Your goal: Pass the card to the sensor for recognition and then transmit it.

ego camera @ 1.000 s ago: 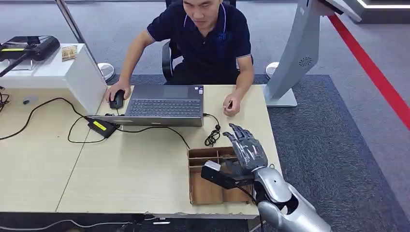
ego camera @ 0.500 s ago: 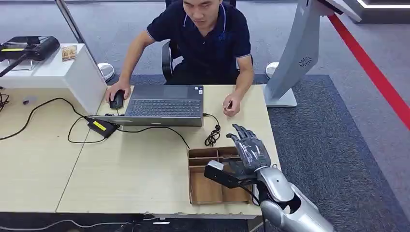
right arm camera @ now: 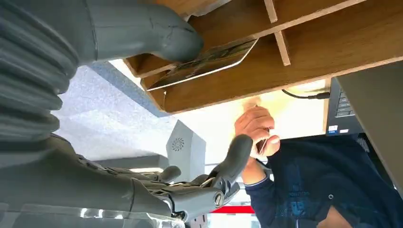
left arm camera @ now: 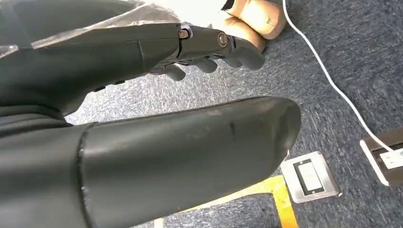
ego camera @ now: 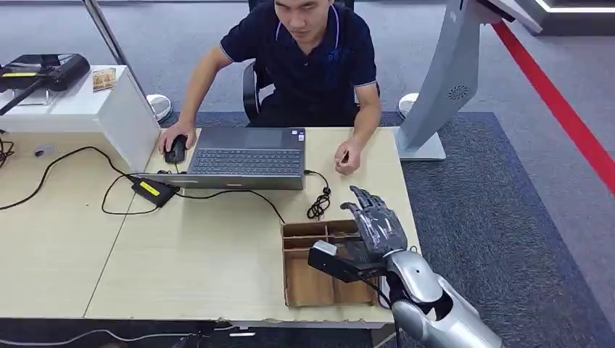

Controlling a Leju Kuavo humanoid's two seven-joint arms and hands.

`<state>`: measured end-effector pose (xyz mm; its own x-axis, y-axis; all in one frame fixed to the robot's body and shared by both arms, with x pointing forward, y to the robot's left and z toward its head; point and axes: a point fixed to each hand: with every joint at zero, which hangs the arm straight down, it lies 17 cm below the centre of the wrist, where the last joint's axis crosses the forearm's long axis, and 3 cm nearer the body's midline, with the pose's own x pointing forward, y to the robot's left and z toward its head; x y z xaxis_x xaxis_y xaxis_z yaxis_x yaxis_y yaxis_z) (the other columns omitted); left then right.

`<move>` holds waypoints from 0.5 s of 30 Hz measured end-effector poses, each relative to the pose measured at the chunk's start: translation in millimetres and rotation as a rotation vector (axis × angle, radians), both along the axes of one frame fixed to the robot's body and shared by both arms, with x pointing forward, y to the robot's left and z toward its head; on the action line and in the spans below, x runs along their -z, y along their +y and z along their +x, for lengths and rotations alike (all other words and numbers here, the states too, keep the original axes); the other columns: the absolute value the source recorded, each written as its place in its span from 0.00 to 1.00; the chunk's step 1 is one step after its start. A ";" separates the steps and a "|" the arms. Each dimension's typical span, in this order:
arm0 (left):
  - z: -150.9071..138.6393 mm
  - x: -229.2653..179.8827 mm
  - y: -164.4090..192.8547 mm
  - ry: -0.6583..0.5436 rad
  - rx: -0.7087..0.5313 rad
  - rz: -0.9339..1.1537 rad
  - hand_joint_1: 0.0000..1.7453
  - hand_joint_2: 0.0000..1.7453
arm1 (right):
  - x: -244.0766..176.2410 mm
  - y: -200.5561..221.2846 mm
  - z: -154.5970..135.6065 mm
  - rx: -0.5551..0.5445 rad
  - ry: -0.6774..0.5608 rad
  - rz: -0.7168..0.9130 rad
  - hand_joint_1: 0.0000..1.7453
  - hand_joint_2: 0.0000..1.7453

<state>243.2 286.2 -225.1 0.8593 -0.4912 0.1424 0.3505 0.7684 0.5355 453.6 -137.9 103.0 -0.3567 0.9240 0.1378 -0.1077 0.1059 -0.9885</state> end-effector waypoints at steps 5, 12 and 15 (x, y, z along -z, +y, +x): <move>-0.1 0.1 0.4 0.001 0.000 0.000 0.00 0.00 | 0.2 -0.3 0.1 0.000 0.001 -0.001 0.45 1.00; -0.1 0.1 1.4 0.001 0.000 0.001 0.00 0.00 | 0.3 -0.6 0.1 0.001 0.001 -0.001 0.49 1.00; 0.0 0.1 2.5 0.001 -0.001 0.003 0.00 0.00 | 0.6 -0.8 0.1 0.001 0.003 -0.002 0.54 1.00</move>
<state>243.2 288.7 -225.2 0.8597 -0.4911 0.1405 0.3503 0.7671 0.5375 453.7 -138.7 102.5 -0.3557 0.9245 0.1368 -0.1101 0.1039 -0.9885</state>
